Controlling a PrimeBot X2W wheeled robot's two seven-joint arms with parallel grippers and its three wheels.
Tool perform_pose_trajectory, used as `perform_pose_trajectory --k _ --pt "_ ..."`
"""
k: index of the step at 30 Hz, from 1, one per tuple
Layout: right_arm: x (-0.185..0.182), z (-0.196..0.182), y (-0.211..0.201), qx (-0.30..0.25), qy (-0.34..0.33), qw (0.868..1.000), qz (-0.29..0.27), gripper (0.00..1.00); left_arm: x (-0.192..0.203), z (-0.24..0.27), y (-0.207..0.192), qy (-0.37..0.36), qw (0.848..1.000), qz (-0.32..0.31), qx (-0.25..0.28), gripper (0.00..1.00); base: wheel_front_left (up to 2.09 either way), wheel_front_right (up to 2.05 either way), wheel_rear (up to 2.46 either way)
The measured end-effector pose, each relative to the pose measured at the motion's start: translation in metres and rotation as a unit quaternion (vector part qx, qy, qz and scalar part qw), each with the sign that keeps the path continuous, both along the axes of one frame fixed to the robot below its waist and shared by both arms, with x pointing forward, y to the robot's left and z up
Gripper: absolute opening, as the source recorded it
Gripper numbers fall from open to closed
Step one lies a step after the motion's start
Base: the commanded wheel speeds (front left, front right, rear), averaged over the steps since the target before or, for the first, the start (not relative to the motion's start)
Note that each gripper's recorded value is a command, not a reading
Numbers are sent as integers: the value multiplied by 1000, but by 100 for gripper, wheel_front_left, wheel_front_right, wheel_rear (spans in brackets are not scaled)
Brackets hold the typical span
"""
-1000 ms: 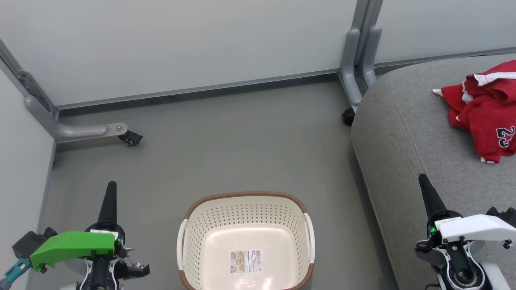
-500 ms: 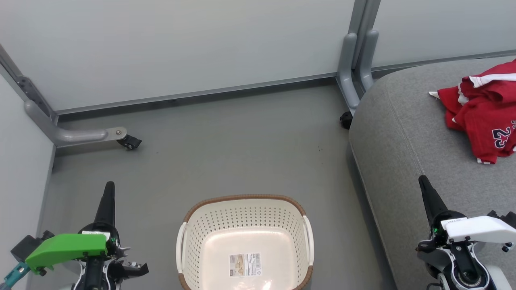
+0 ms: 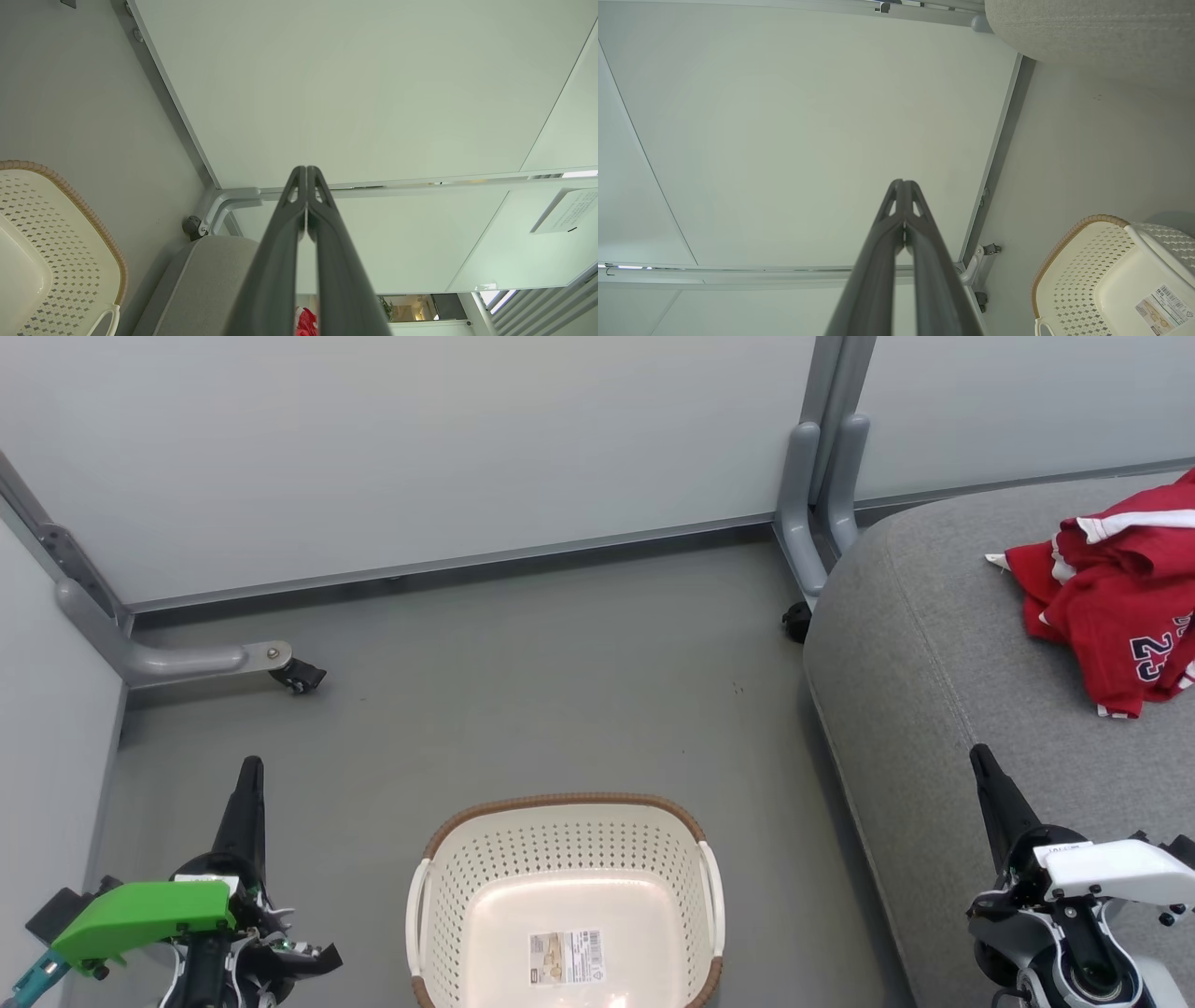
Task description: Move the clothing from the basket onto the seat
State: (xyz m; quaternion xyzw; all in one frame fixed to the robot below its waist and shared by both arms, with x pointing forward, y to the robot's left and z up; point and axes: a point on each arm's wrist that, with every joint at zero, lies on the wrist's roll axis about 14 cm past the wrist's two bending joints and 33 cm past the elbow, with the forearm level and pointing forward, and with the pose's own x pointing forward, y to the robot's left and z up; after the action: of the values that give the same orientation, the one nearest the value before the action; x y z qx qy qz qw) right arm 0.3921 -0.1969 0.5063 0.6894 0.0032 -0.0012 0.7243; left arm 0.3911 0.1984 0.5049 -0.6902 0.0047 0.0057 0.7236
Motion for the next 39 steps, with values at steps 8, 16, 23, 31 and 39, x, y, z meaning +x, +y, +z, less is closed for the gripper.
perform_pose_trajectory --k 8,16,23,31,39 --pt "-2 2 -2 26 -4 1000 0 0 0 3 0 -7 1000 -3 -26 0 0 0 0" --pt "-2 2 -2 26 -4 1000 0 0 0 3 0 -7 1000 -2 -26 0 0 0 0" --pt "-2 2 -2 26 -4 1000 0 0 -1 3 0 -7 1000 -2 -27 0 0 0 0" --pt "-2 2 -2 27 -4 1000 0 0 -1 3 0 -7 1000 -2 -27 0 0 0 0" --pt "-2 2 -2 27 -5 1000 -1 0 -1 3 0 -7 1000 -2 -27 0 0 0 0"
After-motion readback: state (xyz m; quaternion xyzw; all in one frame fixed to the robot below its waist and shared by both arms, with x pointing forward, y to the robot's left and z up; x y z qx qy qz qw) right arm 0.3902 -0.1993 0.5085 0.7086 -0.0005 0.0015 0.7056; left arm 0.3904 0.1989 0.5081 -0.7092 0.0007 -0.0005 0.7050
